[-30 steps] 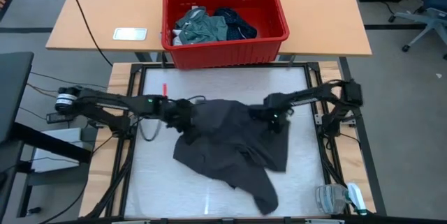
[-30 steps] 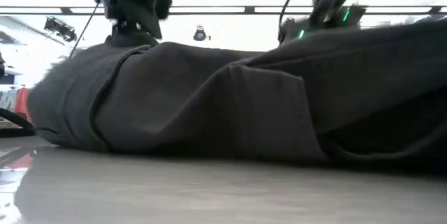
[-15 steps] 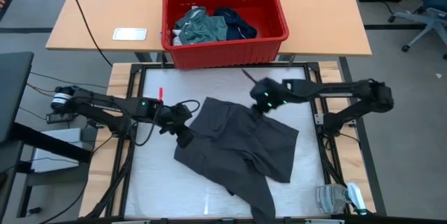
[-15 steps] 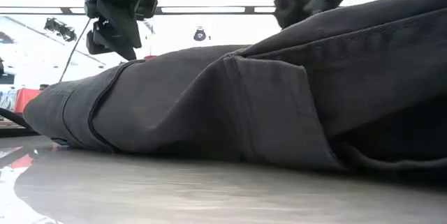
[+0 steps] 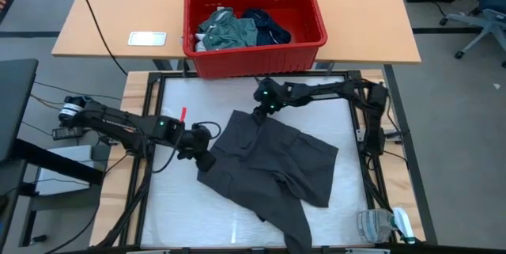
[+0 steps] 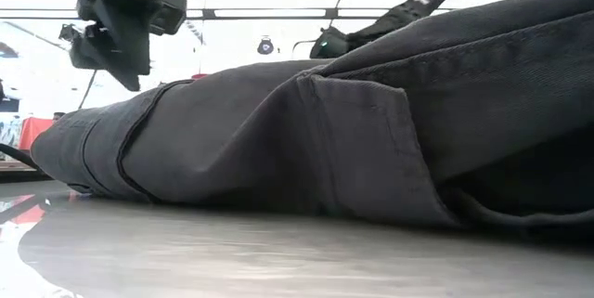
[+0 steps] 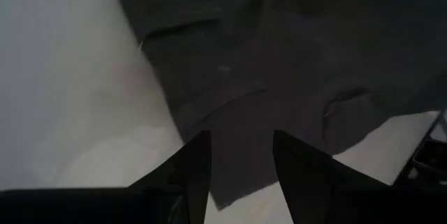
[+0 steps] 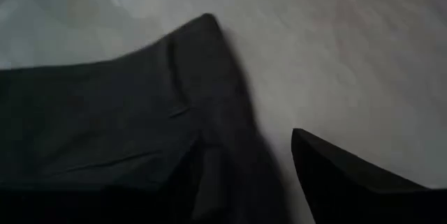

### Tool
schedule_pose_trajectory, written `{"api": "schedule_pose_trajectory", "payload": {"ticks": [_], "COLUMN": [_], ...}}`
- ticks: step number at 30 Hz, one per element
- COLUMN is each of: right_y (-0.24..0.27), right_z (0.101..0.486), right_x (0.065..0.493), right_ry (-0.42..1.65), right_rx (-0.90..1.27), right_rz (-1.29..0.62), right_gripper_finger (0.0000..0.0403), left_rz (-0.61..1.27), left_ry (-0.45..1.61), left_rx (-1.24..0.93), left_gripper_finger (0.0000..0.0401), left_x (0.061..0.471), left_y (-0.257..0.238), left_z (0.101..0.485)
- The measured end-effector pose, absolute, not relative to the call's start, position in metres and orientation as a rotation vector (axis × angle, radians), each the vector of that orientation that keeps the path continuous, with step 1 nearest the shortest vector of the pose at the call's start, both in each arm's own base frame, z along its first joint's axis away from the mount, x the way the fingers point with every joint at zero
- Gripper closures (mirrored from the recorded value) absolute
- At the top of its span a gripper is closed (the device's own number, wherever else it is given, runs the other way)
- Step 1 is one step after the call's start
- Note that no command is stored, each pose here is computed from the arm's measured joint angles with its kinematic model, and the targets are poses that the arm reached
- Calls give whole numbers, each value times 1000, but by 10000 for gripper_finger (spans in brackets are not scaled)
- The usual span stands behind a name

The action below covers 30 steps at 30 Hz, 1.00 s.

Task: Fold laundry
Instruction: Fold the black pants

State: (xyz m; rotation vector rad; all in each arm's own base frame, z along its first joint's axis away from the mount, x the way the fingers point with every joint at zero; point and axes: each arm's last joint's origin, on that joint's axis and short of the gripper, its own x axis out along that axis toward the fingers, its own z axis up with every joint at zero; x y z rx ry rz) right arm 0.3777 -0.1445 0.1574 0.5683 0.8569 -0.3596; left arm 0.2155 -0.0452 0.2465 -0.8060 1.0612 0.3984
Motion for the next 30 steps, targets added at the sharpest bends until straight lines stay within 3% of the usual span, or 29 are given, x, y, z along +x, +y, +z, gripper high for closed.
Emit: {"api": "schedule_pose_trajectory", "payload": {"ticks": [7, 10, 14, 16, 21, 26, 30], "right_y": [-144, -138, -116, -102, -76, -70, -77], "right_z": [136, 133, 146, 160, 212, 243, 255], "right_x": [397, 394, 370, 355, 325, 309, 290], "right_ry": [1055, 1135, 1369, 1489, 1553, 1381, 1315], "right_rx": [509, 525, 513, 493, 490, 510, 555], "right_rz": [-285, -287, -339, -365, -384, -433, -495], "right_gripper_finger": [231, 276, 371, 387, 343, 289, 240], "left_rz": [480, 509, 539, 548, 565, 584, 551], "left_ry": [1072, 1063, 1076, 1073, 1056, 1005, 1017], "left_rx": [-804, -788, -783, -779, -745, -726, -761], "left_gripper_finger": [244, 244, 244, 244, 244, 244, 244], "left_x": [208, 207, 206, 206, 207, 210, 208], "left_y": [-56, -55, -50, -47, -42, -39, -40], "left_z": [244, 244, 243, 243, 243, 242, 220]}}
